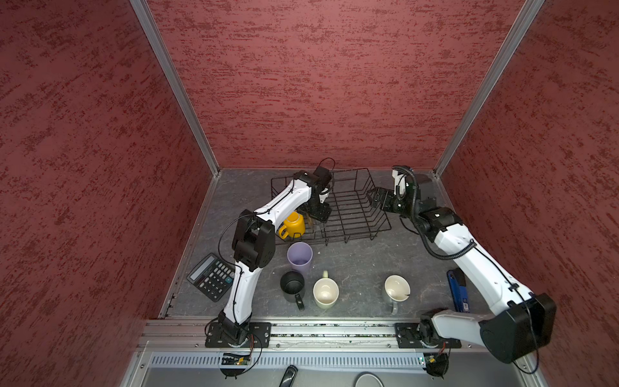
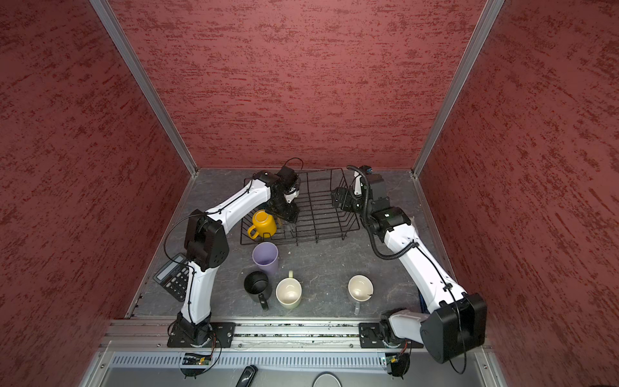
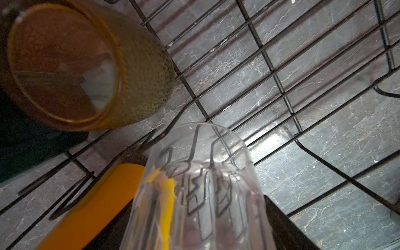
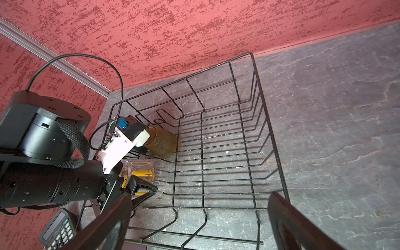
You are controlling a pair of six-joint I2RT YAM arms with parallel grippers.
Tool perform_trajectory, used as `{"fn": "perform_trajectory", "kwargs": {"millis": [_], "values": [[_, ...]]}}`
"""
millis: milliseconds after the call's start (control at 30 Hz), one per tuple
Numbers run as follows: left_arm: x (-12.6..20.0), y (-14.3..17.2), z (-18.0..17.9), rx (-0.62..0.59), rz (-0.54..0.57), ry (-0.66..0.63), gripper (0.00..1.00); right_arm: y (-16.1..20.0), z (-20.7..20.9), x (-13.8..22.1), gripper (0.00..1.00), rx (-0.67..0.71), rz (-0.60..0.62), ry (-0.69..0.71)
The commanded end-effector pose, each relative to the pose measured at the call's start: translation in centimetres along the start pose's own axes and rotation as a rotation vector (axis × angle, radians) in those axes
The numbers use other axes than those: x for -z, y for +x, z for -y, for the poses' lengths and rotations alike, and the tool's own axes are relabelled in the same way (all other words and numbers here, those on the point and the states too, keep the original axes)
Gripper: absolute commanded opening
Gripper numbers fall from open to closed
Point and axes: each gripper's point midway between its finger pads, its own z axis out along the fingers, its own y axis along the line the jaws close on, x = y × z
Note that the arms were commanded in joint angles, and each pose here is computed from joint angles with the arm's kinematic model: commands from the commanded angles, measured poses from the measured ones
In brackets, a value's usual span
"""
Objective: Load cups into a dish rack
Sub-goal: Place the cup upside down at the dish rack.
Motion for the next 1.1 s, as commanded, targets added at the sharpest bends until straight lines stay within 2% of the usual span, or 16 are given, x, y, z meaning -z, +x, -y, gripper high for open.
{"fn": "perform_trajectory", "kwargs": {"millis": [0, 467, 533, 1067], "values": [[-0.08, -0.35, 0.10, 0.003, 0.003, -0.009, 0.33, -0.85, -0.10, 0.59, 0.99, 0.000, 0.037, -0.011], [-0.31, 0.20, 0.36, -0.009, -0.024, -0.010, 0.56, -0.65, 0.07, 0.50, 0.99, -0.006, 0.033, -0.009], [-0.22, 0.24, 0.43, -0.005, -0.027, -0.001, 0.63, -0.66, 0.03, 0.49, 0.99, -0.005, 0.033, -0.012], [0.10, 0.22, 0.72, -0.009, -0.023, 0.007, 0.76, -0.54, 0.10, 0.49, 0.99, -0.008, 0.028, -0.011]]}}
